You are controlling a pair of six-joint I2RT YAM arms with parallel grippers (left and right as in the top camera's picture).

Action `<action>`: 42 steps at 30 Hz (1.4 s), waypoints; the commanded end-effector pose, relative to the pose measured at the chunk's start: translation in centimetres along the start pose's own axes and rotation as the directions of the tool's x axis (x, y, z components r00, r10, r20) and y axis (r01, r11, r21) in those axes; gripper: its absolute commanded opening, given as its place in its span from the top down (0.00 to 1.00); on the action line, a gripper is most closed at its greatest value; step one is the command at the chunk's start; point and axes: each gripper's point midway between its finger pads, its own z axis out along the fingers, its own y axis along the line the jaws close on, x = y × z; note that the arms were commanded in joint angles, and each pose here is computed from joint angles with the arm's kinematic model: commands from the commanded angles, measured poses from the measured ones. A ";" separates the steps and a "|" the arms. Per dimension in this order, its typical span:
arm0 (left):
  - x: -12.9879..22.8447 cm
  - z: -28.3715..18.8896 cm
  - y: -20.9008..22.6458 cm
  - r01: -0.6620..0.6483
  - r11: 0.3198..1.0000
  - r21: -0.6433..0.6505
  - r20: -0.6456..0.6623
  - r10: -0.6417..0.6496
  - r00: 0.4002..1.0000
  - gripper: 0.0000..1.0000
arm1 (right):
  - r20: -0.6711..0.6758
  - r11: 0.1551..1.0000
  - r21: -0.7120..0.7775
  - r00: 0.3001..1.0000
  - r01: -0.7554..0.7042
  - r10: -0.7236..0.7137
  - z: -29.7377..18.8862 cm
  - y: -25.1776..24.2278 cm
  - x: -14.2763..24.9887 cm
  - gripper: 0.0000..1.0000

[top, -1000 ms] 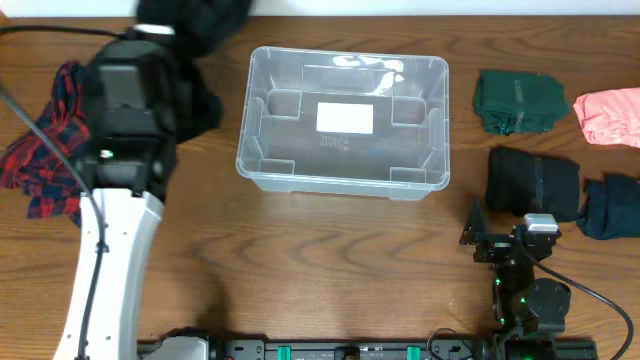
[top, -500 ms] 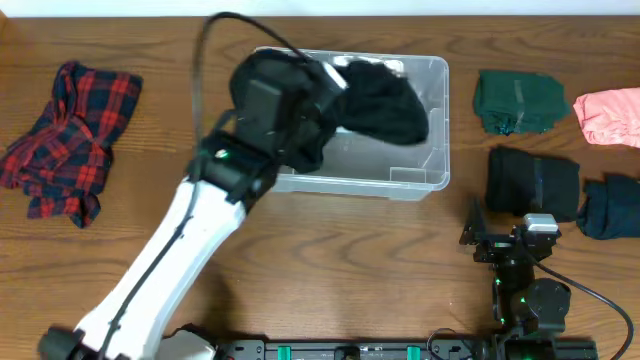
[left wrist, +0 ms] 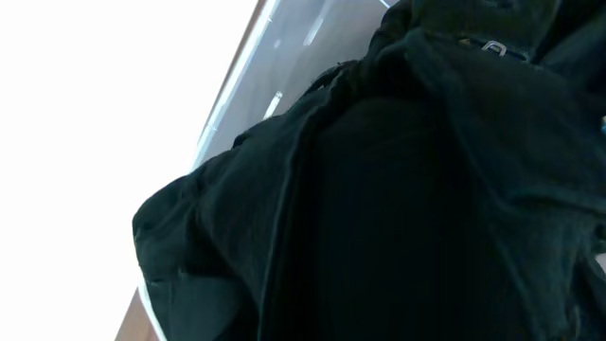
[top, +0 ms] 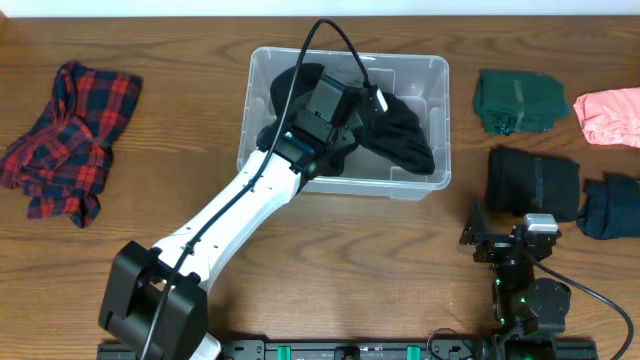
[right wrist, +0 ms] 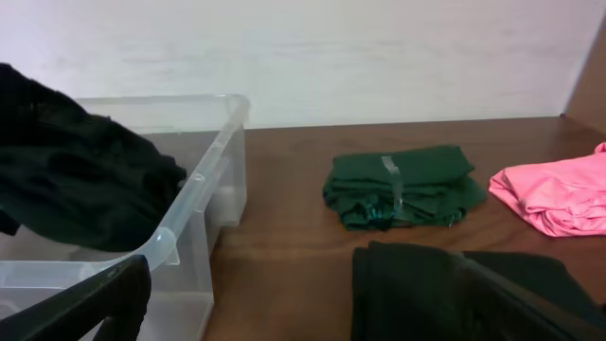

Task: Pack container
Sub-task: 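Lift the black garment and carry it into the clear bin, then release the black garment in the bin and withdraw left gripper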

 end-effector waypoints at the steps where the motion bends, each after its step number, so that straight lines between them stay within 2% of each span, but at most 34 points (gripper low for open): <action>1: -2.3 -1.8 2.6 0.037 0.997 -0.068 0.077 -0.032 0.997 0.94 | 0.000 1.000 0.005 1.000 0.013 -0.013 0.0 -0.1 0.0 0.01; 11: -1.6 1.6 1.1 0.024 0.999 -0.043 0.040 -0.023 0.999 0.94 | 0.000 1.000 0.005 1.000 0.013 -0.013 0.0 -0.1 0.0 0.01; 12: -1.4 2.0 0.8 0.021 0.999 -0.036 0.031 -0.020 0.999 0.89 | 0.000 1.000 0.005 1.000 0.013 -0.013 0.0 -0.1 0.0 0.01; 13: -1.2 2.3 0.6 0.019 0.999 -0.033 0.025 -0.018 1.000 0.73 | 0.000 1.000 0.005 1.000 0.013 -0.013 0.0 -0.1 0.0 0.01; 14: -1.1 2.4 0.5 0.017 0.999 -0.032 0.019 -0.017 1.000 0.47 | 0.001 1.000 0.005 1.000 0.013 -0.013 0.0 -0.1 0.0 0.01; 15: -1.0 2.5 0.4 0.016 0.999 -0.030 0.015 -0.016 1.000 0.32 | 0.000 1.000 0.005 1.000 0.013 -0.013 0.0 -0.1 0.0 0.01; 18: -0.9 2.3 0.8 0.018 0.999 -0.049 0.007 -0.017 1.000 0.17 | 0.000 1.000 0.005 1.000 0.013 -0.013 0.0 -0.1 0.0 0.01; 22: -0.6 1.7 1.9 0.023 0.995 -0.101 -0.014 -0.024 1.000 0.10 | 0.000 1.000 0.005 1.000 0.013 -0.013 0.0 -0.1 0.0 0.01; 26: -1.1 0.1 3.2 0.065 0.988 -0.137 0.013 -0.064 0.998 0.10 | 0.000 1.000 0.005 1.000 0.013 -0.013 0.0 -0.1 0.0 0.01; 30: -2.1 -2.4 4.9 0.201 0.966 -0.163 0.086 -0.189 0.978 0.10 | 0.000 1.000 0.005 1.000 0.013 -0.013 0.0 -0.1 0.0 0.01; 34: -3.5 -5.6 6.7 0.376 0.913 -0.159 0.200 -0.343 0.918 0.10 | 0.001 1.000 0.005 1.000 0.013 -0.013 0.0 -0.1 0.0 0.01; 37: -4.8 -6.4 7.1 0.468 0.877 -0.108 0.273 -0.426 0.862 0.10 | 0.000 1.000 0.005 1.000 0.013 -0.013 0.0 -0.1 0.0 0.01; 38: -5.0 -6.2 7.1 0.490 0.867 -0.087 0.286 -0.450 0.846 0.16 | 0.000 1.000 0.005 1.000 0.013 -0.013 0.0 -0.1 0.0 0.01; 42: -5.0 -4.2 6.8 0.576 0.817 -0.010 0.287 -0.549 0.785 0.68 | 0.000 1.000 0.005 1.000 0.013 -0.013 0.0 -0.1 0.0 0.01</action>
